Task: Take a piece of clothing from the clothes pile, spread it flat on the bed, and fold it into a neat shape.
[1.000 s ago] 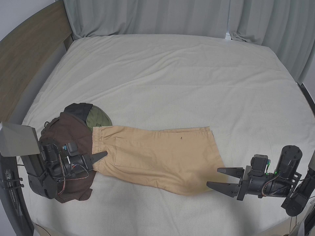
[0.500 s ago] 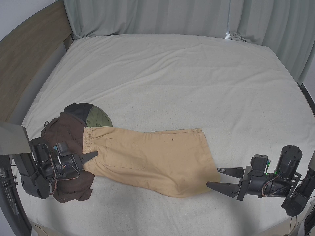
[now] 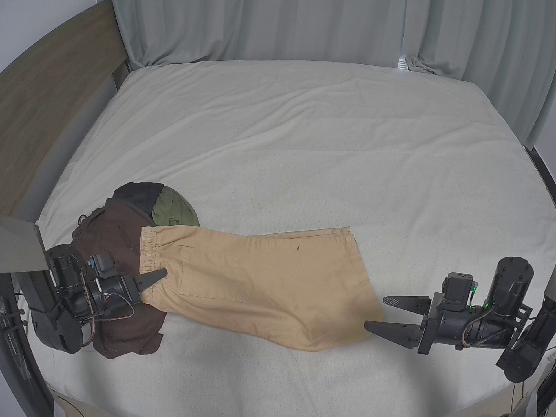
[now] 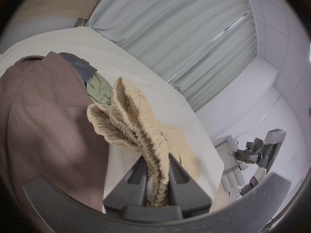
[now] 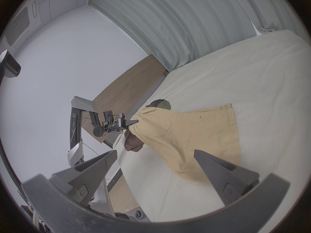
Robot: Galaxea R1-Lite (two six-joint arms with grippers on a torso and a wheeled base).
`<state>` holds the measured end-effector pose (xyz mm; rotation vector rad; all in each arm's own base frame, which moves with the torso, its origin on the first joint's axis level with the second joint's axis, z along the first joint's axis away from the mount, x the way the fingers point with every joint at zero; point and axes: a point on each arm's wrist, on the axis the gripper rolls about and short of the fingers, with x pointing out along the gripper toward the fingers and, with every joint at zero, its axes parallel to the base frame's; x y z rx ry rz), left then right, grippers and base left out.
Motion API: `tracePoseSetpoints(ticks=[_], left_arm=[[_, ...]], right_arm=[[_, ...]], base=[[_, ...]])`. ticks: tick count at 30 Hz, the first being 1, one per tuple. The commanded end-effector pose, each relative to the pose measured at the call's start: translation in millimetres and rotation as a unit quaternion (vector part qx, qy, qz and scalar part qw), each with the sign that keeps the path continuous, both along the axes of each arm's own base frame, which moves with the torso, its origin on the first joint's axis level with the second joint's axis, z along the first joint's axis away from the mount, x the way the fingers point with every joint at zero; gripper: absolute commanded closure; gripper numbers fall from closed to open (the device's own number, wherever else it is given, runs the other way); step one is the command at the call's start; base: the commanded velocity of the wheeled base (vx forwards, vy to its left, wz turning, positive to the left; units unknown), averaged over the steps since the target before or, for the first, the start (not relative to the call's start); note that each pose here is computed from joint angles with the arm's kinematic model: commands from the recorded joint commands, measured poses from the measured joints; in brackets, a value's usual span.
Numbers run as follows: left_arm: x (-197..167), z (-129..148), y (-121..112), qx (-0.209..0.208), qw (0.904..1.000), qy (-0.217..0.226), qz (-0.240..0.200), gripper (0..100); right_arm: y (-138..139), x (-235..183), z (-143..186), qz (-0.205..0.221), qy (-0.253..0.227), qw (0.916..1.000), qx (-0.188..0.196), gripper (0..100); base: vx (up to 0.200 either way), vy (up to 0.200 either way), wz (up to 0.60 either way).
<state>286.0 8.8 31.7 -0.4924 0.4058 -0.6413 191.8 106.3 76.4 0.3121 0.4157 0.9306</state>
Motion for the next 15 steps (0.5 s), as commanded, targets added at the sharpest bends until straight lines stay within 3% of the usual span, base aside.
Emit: tracePoseSetpoints(ticks=[1, 7, 15], left_arm=[[-0.3, 1.0, -2.0, 0.0, 1.0, -0.002, -0.004, 100], [1.3, 10.9, -9.8, -0.001, 0.9997, -0.02, -0.017, 100], [4.0, 24.8, -59.5, -0.014, 0.9961, -0.039, -0.078, 100]], right_arm=[[0.1, 0.1, 0.2, 0.0, -0.001, 1.0, 0.001, 0], [0.3, 0.6, 1.0, 0.0, -0.003, 1.0, 0.002, 0], [0.5, 1.0, 2.1, 0.0, -0.005, 1.0, 0.003, 0]], base=[[0.0, 0.0, 0.0], [0.0, 0.0, 0.0], [0.0, 0.0, 0.0]])
